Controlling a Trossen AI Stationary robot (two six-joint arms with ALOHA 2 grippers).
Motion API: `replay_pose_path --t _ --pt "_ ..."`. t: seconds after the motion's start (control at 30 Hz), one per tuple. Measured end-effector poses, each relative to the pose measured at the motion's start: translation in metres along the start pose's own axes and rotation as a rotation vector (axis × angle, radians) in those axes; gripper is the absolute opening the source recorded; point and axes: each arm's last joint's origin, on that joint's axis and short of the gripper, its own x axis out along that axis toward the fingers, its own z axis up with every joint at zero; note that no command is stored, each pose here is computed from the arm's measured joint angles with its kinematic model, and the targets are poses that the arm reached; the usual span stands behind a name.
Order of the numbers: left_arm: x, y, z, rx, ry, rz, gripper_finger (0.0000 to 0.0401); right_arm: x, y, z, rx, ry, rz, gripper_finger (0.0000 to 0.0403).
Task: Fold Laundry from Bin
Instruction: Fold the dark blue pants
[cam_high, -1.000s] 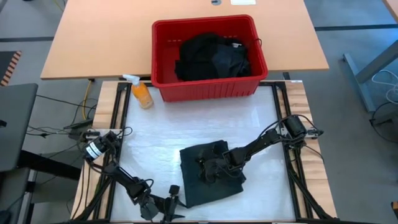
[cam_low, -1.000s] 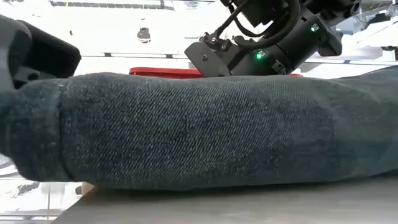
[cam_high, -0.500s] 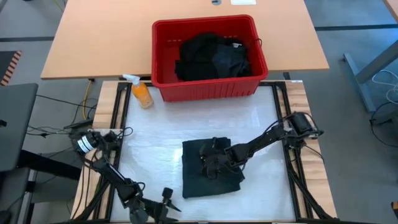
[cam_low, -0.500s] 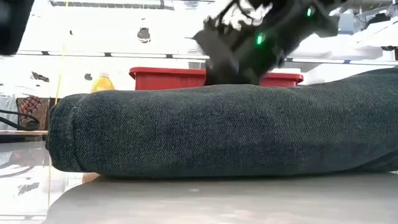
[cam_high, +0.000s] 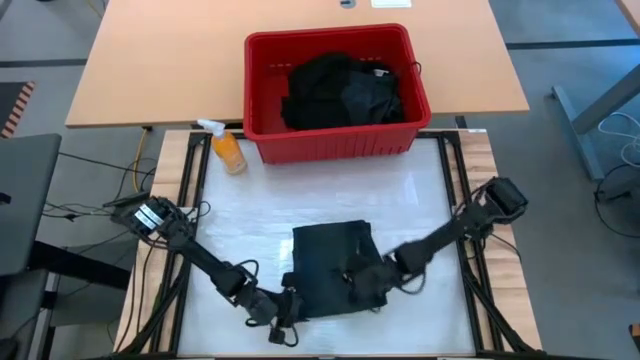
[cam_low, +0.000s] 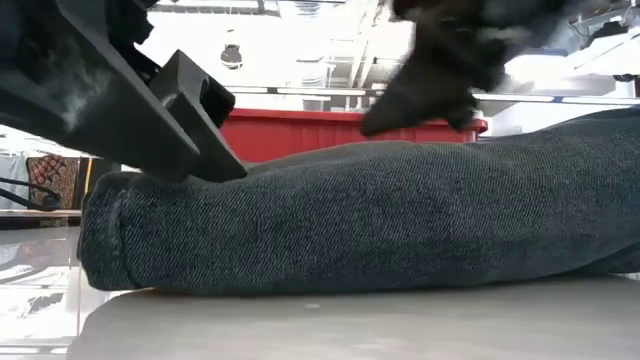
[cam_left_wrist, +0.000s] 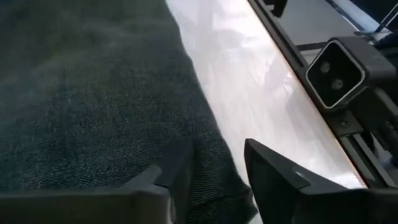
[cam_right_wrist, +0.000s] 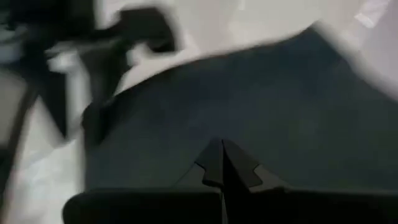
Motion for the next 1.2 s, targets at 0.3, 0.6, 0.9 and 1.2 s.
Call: replay_pose_path --t 0.3,0.6,0.9,1.2 --pt "-0.001 0.002 -0.009 -0.044 0.096 0.021 0.0050 0.004 0.002 -0.067 0.030 -0.013 -0.038 0.0017" --pt "-0.004 0.017 -0.010 -0.054 0.188 0.089 0.0005 -0.024 0.006 -0.030 -0.104 -0.082 0.079 0.0017" --pt "-0.075 0.034 0.024 -0.073 0.247 0.259 0.0000 -0.041 -0.061 -0.024 -0.067 -0.118 -0.056 0.0017" --pt "-0.087 0.036 0.070 -0.100 -0.152 0.331 0.0001 -0.016 -0.085 -0.065 0.051 -0.076 -0.020 0.0017"
